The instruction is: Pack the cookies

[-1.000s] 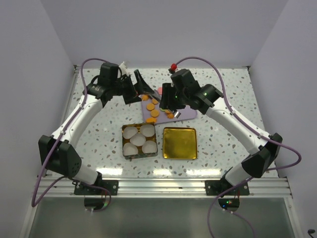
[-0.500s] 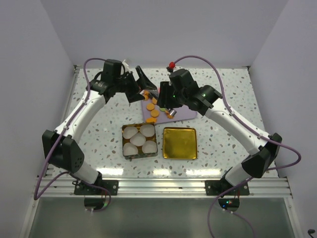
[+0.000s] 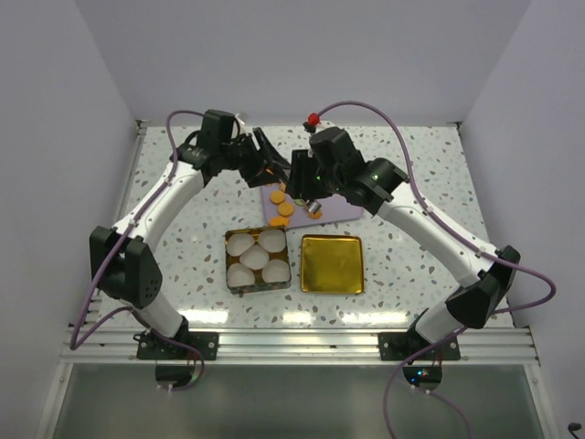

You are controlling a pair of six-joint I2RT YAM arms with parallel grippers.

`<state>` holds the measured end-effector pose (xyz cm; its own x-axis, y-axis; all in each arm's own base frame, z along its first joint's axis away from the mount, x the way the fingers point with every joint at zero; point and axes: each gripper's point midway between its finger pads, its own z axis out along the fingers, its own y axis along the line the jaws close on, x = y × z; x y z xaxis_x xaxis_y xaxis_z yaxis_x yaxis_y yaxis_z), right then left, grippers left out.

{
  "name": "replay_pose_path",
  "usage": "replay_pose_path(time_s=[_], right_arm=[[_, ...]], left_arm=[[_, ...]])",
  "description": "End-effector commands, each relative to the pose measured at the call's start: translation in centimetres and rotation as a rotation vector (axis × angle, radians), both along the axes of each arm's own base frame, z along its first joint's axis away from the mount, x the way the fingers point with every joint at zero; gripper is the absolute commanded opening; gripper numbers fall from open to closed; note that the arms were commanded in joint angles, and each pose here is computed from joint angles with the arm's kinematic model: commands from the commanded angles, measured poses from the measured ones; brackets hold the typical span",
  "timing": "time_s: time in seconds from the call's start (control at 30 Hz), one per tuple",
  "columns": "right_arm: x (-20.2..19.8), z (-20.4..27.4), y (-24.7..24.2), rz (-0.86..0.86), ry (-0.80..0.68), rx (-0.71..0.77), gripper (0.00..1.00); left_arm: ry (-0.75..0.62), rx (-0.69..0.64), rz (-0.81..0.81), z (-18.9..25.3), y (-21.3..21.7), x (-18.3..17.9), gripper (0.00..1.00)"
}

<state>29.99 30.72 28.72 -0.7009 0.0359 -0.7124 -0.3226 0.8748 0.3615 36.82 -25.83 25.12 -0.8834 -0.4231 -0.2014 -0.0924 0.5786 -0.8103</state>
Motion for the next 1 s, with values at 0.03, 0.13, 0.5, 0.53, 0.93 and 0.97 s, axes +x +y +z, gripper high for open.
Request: replay_pose_path(time_s=[0.03,0.13,0.5,0.53,0.93,0.97], right_arm=[[0.7,3.4,0.9,0.009,-0.101,0.062,0.48],[0.7,3.3,1.0,0.010,-0.102,0.063,0.48],[0.9,3.3,1.0,-0.003,-0.105,0.071,0.74],[0.9,3.2,0.9,-0.006,-0.104,0.065,0.79],[0.6,1.7,-0.3,-0.031,0.064,0.330,0.99],[0.9,2.3,-0.1,-0.030,0.059,0.388,0.99]], left_arm=[[-0.047,-0.039,-0.041,1.7,-1.3,0.4,0.59],[-0.042,-0.041,-0.041,1.6,-1.4,0.4,0.44],[-0.060,-0.069,-0.038,2.4,-1.7,0.7,0.09],[-0.065,-0.073,-0.038,2.6,-1.7,0.7,0.08],[-0.310,-0.209,-0.032,9.7,-0.9,0.7,0.00],[-0.360,-0.236,-0.032,10.9,-0.8,0.8,0.00]])
